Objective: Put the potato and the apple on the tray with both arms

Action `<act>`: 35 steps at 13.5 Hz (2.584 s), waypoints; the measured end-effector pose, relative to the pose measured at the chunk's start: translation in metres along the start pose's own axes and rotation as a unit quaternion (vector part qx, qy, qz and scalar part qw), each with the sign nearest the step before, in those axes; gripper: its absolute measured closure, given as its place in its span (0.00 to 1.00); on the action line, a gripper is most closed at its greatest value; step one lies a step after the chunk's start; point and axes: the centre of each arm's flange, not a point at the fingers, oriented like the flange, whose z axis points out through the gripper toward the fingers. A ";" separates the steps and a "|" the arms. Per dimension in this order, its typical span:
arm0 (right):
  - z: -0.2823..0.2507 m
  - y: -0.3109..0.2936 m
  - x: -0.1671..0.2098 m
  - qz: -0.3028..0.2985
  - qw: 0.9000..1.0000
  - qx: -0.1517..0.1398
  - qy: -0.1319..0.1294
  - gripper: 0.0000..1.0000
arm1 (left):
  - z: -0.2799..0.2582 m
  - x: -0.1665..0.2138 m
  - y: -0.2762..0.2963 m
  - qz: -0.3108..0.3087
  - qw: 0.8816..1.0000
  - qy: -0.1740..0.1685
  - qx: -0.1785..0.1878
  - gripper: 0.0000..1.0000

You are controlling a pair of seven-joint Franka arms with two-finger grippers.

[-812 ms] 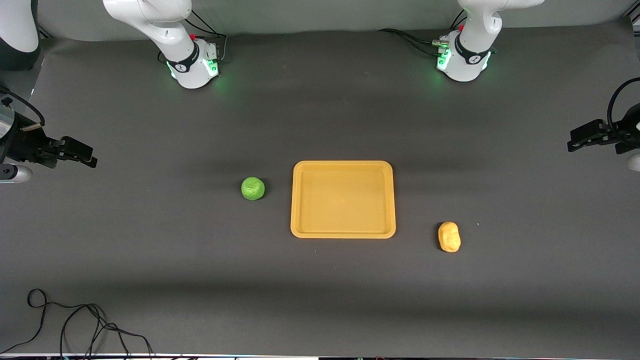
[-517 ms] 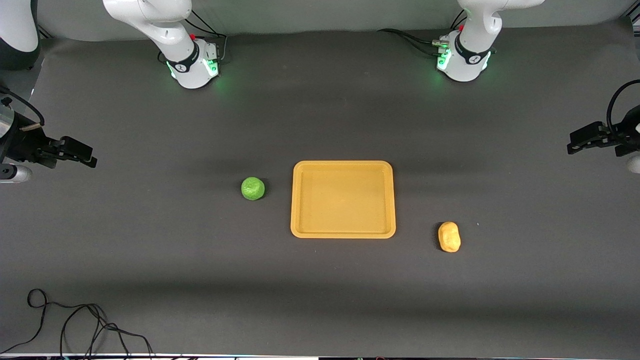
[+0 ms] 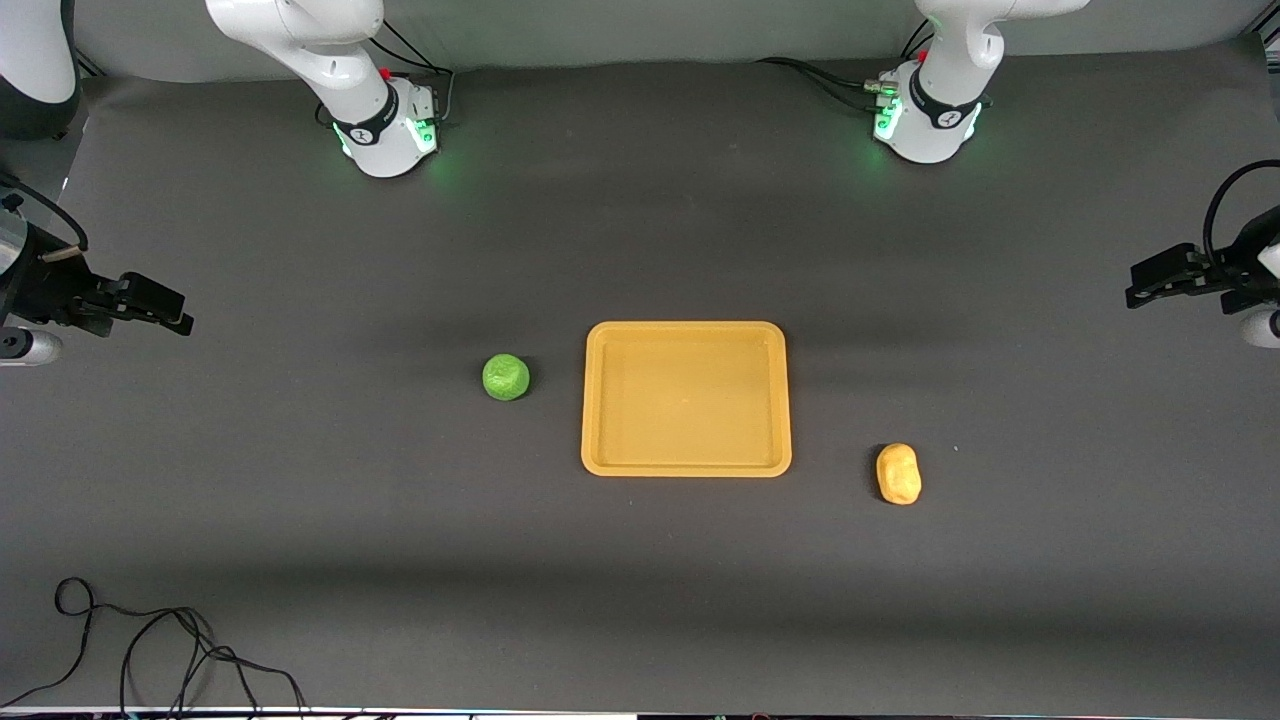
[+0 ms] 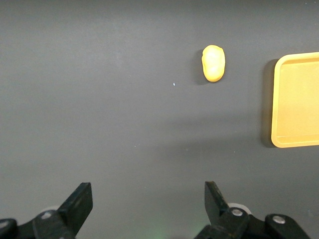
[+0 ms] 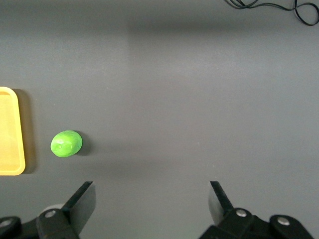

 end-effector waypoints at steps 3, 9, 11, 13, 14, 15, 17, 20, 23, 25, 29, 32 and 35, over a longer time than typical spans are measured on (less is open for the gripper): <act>0.000 0.000 0.000 0.000 1.000 0.000 0.000 0.00 | 0.017 0.005 0.002 0.003 1.000 0.003 0.000 0.00; 0.001 0.000 0.000 0.000 1.000 0.000 -0.001 0.00 | 0.125 0.037 0.058 0.050 0.999 0.018 0.004 0.00; 0.001 0.000 0.000 0.000 1.000 0.000 -0.002 0.00 | 0.173 0.050 0.082 0.070 0.998 -0.004 0.003 0.00; 0.002 0.000 0.000 0.000 1.000 0.000 -0.002 0.00 | 0.222 0.071 0.104 0.080 0.997 0.006 -0.004 0.00; 0.003 0.000 0.001 0.000 1.000 0.000 -0.003 0.00 | 0.250 0.081 0.114 0.080 0.997 0.013 -0.012 0.00; 0.003 0.000 0.001 0.000 1.000 0.000 -0.003 0.00 | 0.280 0.089 0.123 0.076 0.997 0.015 -0.021 0.00; 0.003 0.000 0.001 0.000 1.000 0.000 -0.004 0.00 | 0.334 0.099 0.137 0.050 0.998 0.016 -0.039 0.00; 0.004 0.000 0.001 0.000 1.000 0.000 -0.004 0.00 | 0.368 0.119 0.150 0.014 0.999 0.015 -0.044 0.00; 0.006 0.000 0.002 0.000 1.000 0.000 -0.005 0.00 | 0.386 0.133 0.150 -0.002 0.999 0.013 -0.045 0.04; 0.006 0.000 0.002 0.000 1.000 0.000 -0.005 0.00 | 0.391 0.138 0.149 -0.005 0.999 0.013 -0.044 0.27; 0.006 0.000 0.002 0.000 1.000 0.000 -0.006 0.00 | 0.378 0.148 0.148 -0.010 0.999 0.022 -0.046 0.44; 0.007 -0.006 0.002 -0.005 1.000 0.000 -0.007 0.00 | 0.334 0.159 0.164 -0.039 0.997 0.014 -0.057 0.44; 0.011 -0.055 -0.003 -0.019 1.000 0.001 -0.014 0.00 | 0.306 0.146 0.254 -0.074 0.995 0.002 -0.072 0.44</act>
